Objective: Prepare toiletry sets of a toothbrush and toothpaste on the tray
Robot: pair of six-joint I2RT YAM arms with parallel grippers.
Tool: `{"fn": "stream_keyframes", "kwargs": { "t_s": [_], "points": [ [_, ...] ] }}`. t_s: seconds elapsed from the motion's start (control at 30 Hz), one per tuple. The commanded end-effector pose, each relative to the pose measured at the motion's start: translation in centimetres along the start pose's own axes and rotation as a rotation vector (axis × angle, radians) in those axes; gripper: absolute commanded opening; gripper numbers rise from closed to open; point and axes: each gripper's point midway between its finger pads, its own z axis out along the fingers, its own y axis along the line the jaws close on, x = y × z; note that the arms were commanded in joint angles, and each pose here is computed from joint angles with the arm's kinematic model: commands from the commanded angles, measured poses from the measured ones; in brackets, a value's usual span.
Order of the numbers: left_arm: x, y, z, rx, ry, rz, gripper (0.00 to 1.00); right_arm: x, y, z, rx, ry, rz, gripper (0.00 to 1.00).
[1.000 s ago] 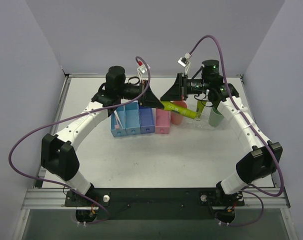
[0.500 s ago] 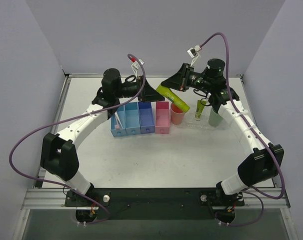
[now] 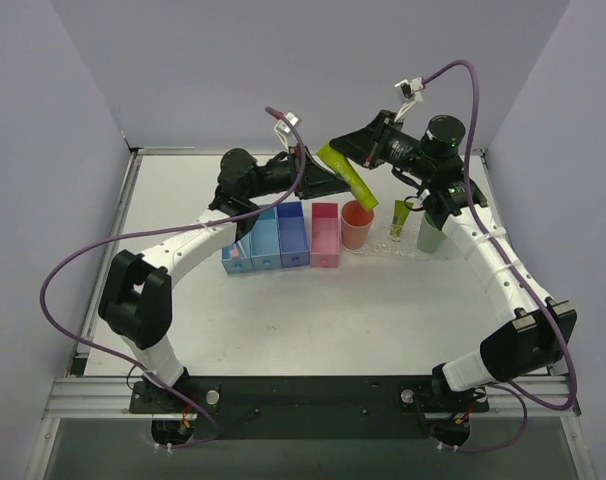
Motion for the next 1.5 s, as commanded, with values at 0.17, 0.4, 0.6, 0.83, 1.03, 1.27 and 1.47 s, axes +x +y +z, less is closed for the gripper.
{"fn": "stream_keyframes", "kwargs": {
  "t_s": [0.17, 0.4, 0.6, 0.83, 1.03, 1.27, 1.47],
  "points": [
    [-1.4, -1.9, 2.1, 0.079, -0.067, 0.027, 0.63, -4.5, 4.4, -1.5, -0.067, -0.185, -0.127, 0.0],
    [-1.8, -1.7, 2.6, 0.083, -0.11, -0.006, 0.6, -3.7, 4.1, -1.3, -0.058, -0.191, -0.123, 0.0],
    [-1.8, -1.8, 3.3, 0.117, -0.102, -0.031, 0.43, -3.2, 3.7, -1.1, -0.048, -0.193, -0.111, 0.0],
    [-1.3, -1.1, 2.8, 0.101, -0.09, -0.054, 0.24, -2.4, 2.9, -1.4, -0.006, -0.165, -0.106, 0.0],
    [-1.0, 0.2, 0.8, 0.06, -0.046, -0.048, 0.2, -1.7, 1.5, -2.7, 0.024, -0.061, -0.082, 0.18],
    [3.7, 1.2, -1.4, -0.009, 0.259, 0.029, 0.19, 1.3, -0.1, -4.7, 0.02, 0.185, -0.012, 0.38],
    [6.7, 1.8, -2.7, -0.03, 0.4, 0.03, 0.2, 4.1, 1.1, -5.0, -0.076, 0.339, 0.053, 0.43]
  ]
}}
